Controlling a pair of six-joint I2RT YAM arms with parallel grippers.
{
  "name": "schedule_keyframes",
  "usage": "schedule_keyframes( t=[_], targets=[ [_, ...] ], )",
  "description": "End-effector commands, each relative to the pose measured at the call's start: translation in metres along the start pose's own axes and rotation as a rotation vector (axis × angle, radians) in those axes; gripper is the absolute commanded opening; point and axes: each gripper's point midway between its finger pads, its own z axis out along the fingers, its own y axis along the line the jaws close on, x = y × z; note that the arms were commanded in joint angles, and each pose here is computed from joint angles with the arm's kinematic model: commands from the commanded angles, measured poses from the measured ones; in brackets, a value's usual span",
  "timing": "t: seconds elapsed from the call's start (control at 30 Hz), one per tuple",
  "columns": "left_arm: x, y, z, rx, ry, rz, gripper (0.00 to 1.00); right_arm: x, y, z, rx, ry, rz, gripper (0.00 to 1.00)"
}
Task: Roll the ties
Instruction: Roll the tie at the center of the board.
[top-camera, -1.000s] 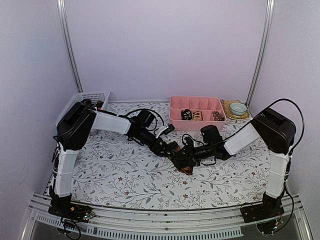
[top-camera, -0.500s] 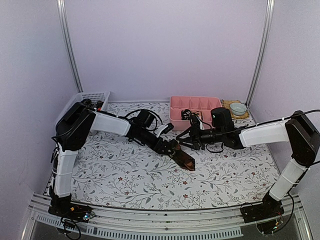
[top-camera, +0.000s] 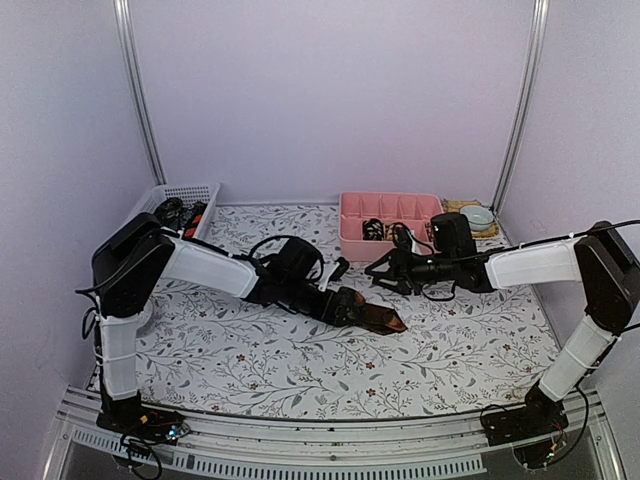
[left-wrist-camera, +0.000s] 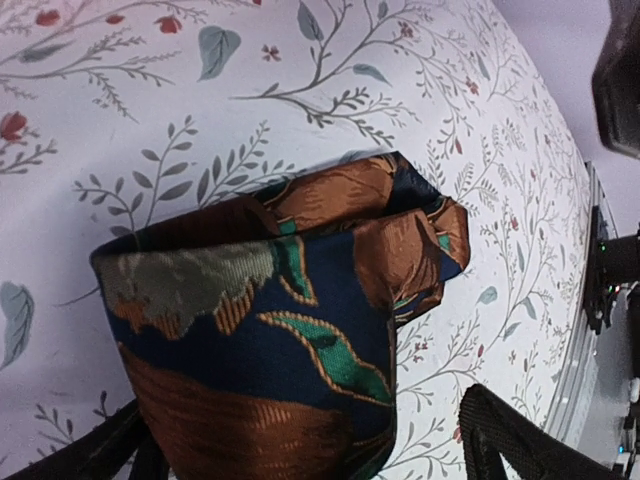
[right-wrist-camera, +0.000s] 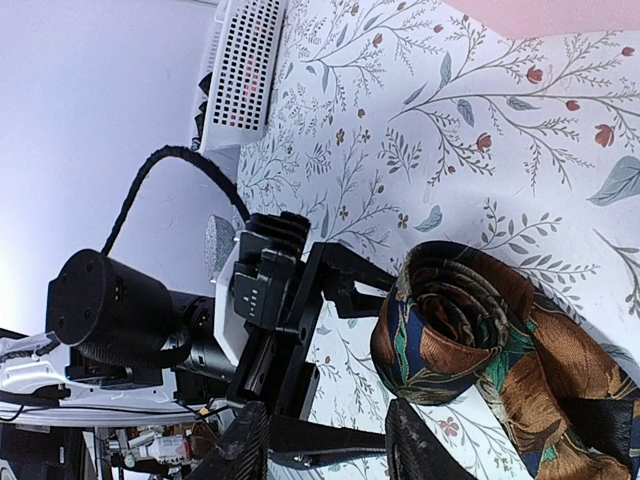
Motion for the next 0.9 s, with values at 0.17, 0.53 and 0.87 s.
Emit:
schedule_keyframes(
  t=[0.17, 0.53, 0.87],
  targets=[
    [-0.027, 0.000, -0.045, -0.160, -0.140, 0.050, 1.00, 0.007, -0.026, 0.001, 0.038, 0.049, 0.008, 0.40],
    [-0.039, -0.051, -0.123, -0.053, -0.111, 1.037, 1.00, 0.003, -0.012, 0.002, -0.015, 0.112, -0.048, 0.40],
    [-0.018, -0.013, -0.069, 0.098, 0.247, 1.197, 1.00, 0.000, -0.013, -0.011, -0.028, 0.117, -0.051, 0.40]
  ],
)
